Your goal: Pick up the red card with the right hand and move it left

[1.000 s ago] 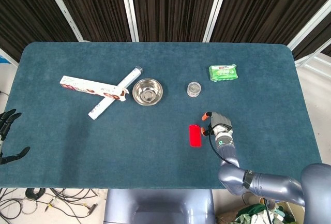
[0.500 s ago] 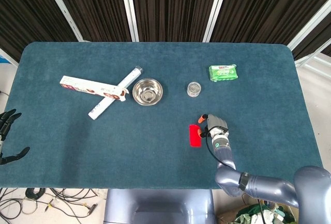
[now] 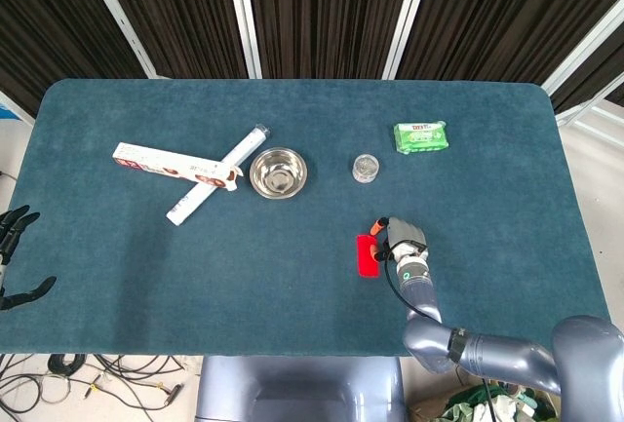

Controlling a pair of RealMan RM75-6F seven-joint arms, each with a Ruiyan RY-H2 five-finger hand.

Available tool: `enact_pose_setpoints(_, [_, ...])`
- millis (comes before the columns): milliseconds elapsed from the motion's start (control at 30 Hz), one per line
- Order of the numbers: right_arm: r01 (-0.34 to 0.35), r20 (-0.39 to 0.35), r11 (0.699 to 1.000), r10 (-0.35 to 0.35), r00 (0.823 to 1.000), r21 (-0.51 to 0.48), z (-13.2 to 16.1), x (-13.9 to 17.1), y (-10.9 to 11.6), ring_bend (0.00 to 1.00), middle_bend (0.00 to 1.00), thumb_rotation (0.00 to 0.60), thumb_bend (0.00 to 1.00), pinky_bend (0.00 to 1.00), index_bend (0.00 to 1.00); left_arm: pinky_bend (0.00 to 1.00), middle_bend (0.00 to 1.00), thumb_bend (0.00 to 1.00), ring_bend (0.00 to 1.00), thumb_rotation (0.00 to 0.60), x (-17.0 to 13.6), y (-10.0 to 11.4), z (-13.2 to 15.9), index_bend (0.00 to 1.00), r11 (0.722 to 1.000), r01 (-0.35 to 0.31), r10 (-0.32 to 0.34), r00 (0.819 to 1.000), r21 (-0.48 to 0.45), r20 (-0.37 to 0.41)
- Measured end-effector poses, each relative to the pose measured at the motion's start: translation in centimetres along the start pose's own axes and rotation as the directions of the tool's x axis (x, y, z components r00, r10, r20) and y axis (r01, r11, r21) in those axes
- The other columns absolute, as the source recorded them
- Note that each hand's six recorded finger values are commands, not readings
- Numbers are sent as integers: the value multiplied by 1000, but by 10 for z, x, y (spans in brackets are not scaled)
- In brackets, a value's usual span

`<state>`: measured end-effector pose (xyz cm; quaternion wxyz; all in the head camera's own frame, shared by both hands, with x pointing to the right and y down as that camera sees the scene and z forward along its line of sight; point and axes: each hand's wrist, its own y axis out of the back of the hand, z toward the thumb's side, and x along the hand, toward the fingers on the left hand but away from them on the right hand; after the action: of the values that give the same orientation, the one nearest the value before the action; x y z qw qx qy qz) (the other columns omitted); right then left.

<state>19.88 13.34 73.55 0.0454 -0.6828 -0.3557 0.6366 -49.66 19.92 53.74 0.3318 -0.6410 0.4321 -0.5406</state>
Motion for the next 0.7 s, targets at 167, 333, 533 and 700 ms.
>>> enact_pose_setpoints(167, [0,-2,1000,0,1000,-2,0,-1,-1,1000,1000,600,376,1000,412,0,55,207,31,600,0,0,0,108,1000,0,0,1000,2,1])
enact_pose_setpoints(333, [3,4,1000,-3,1000,-4,-2,-3,1,1000,1000,600,376,1000,412,1,55,207,31,600,0,0,0,108,1000,-1,1,1000,2,0])
enact_pose_setpoints(533, [-4,5,1000,5,1000,-9,-2,-4,-2,1000,1000,600,377,1000,412,3,55,207,31,600,0,0,0,108,1000,-2,2,1000,1,0])
enact_pose_setpoints(700, [-13,0,1000,13,1000,-5,0,-4,-5,1000,1000,600,377,1000,437,3,55,207,31,600,0,0,0,108,1000,-3,3,1000,1,0])
